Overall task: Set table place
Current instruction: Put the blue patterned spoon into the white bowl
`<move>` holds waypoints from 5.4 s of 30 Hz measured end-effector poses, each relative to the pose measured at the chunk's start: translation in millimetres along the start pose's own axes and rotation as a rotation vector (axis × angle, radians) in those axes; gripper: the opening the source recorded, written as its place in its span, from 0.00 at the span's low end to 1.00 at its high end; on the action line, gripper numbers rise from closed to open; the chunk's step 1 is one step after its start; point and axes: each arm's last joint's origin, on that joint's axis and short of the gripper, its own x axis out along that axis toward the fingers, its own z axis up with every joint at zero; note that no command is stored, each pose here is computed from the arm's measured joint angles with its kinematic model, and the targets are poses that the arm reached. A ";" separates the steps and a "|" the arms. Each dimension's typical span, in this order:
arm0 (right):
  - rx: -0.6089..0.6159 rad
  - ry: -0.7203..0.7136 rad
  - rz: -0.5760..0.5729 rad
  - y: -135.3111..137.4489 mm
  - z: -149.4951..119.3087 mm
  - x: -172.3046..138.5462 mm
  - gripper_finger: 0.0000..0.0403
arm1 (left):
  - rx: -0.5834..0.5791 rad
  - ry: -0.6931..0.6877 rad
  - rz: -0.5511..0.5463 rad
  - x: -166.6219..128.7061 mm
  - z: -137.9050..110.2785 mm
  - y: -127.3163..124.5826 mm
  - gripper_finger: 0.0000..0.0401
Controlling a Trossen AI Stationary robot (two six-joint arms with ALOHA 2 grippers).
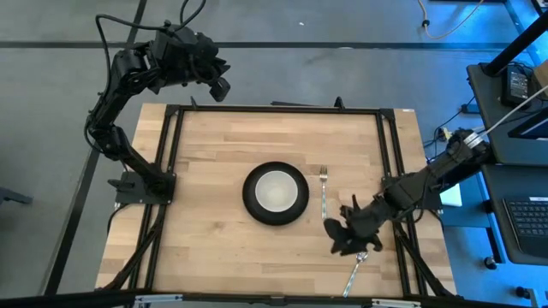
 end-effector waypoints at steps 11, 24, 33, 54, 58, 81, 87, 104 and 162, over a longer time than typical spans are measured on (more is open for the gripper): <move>0.019 0.079 -0.286 -24.1 -8.5 53.7 0.39 | 0.000 0.000 0.004 0.1 0.0 0.3 0.17; 0.123 -0.044 -0.683 -66.7 4.3 95.2 0.39 | 0.000 0.000 0.004 0.2 0.0 0.3 0.17; 0.145 -0.131 -0.647 -64.2 17.2 109.6 0.39 | 0.006 0.018 0.003 0.3 -1.7 0.0 0.17; 0.135 -0.062 -0.694 -80.4 20.5 152.2 0.39 | 0.013 0.043 0.005 0.5 -4.2 0.2 0.17; 0.136 -0.065 -0.696 -83.0 24.1 161.2 0.39 | 0.013 0.045 0.005 0.6 -4.2 0.1 0.17; 0.118 -0.076 -0.683 -80.5 24.4 166.2 0.09 | 0.013 0.045 0.005 0.7 -4.2 0.2 0.17; 0.120 -0.141 -0.749 -65.3 8.3 157.2 0.06 | 0.013 0.044 0.004 0.6 -4.2 0.1 0.17; -0.313 -0.152 -0.952 23.9 -56.3 53.3 0.06 | 0.112 0.041 0.060 -2.9 -4.7 2.8 0.17; -0.825 0.305 -0.647 159.9 185.6 44.7 0.07 | 0.127 0.488 0.219 33.8 -63.8 20.9 0.17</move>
